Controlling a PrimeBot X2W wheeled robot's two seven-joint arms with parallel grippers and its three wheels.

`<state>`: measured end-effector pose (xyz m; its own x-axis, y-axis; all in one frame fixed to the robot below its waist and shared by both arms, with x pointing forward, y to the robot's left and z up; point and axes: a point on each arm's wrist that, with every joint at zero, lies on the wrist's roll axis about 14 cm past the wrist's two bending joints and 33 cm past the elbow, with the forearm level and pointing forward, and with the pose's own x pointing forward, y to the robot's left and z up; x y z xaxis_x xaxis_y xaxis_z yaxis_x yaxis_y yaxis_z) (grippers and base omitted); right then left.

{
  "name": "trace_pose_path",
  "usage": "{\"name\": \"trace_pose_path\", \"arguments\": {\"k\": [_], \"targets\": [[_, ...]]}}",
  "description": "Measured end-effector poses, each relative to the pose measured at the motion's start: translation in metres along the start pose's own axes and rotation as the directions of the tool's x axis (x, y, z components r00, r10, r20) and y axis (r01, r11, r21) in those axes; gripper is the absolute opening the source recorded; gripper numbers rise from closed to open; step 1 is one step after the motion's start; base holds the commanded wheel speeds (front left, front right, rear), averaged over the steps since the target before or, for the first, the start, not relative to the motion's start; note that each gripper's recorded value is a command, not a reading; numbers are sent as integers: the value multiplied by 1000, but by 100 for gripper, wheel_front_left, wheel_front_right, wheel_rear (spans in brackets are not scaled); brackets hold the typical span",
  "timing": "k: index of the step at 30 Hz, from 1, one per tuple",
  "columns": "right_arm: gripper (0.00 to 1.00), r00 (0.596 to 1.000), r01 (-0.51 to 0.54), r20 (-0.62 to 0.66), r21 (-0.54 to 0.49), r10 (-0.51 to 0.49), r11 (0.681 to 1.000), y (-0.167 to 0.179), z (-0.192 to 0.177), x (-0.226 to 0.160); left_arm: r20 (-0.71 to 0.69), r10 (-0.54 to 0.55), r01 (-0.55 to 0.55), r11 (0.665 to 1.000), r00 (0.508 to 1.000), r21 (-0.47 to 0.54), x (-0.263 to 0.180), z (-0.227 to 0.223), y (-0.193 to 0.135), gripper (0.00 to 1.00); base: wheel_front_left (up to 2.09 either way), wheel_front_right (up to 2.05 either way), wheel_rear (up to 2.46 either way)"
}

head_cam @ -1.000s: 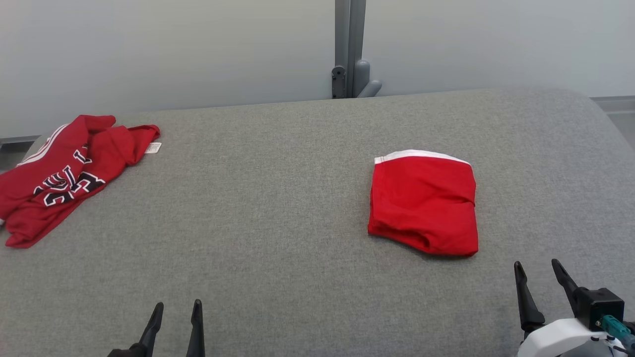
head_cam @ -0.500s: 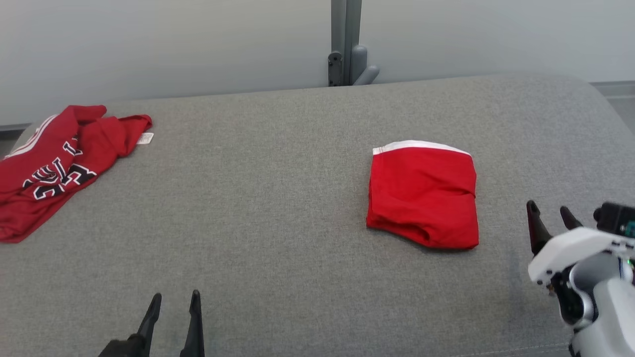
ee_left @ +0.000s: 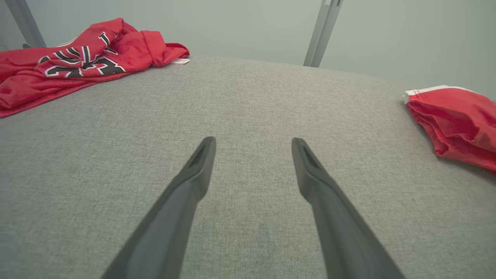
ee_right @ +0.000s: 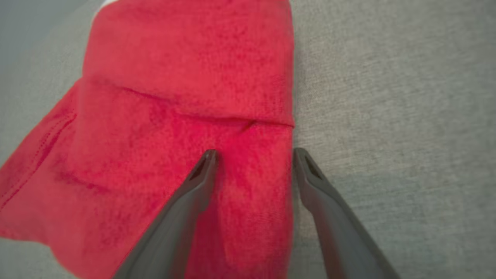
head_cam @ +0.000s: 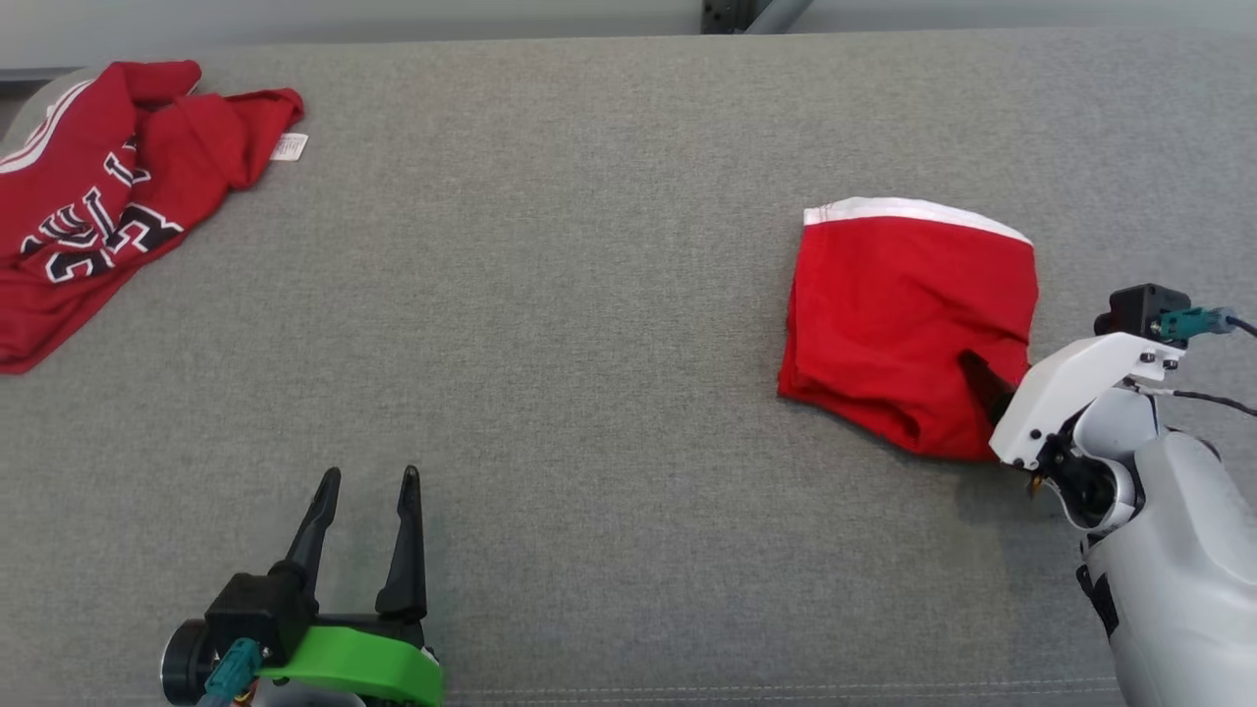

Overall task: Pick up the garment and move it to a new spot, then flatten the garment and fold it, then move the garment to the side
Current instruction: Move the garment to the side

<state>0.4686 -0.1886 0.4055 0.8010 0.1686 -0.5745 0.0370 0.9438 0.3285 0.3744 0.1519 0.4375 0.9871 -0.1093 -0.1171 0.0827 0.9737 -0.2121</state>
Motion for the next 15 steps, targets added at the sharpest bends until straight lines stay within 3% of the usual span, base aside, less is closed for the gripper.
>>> {"name": "trace_pose_path", "arguments": {"k": [4,5,6,11,15], "targets": [[100,999,-34,-40,61,37,998,14,-15,18,-12,49,-49,999,999,-5,-2,-4,13,100,0,0,0],[40,998,-42,-34,77,45,996,17,-13,22,-11,51,-51,999,999,-5,-1,-4,14,100,0,0,0],[0,999,-46,-21,85,48,995,17,-9,25,-7,53,-53,999,999,-7,1,-3,14,100,0,0,0],[0,999,-47,-6,109,48,993,10,0,32,-6,42,-42,999,999,-9,10,-3,9,100,0,0,0],[0,1000,18,18,63,-20,998,-25,20,25,16,-2,2,1000,1000,-6,27,1,-4,100,0,0,0]]}}
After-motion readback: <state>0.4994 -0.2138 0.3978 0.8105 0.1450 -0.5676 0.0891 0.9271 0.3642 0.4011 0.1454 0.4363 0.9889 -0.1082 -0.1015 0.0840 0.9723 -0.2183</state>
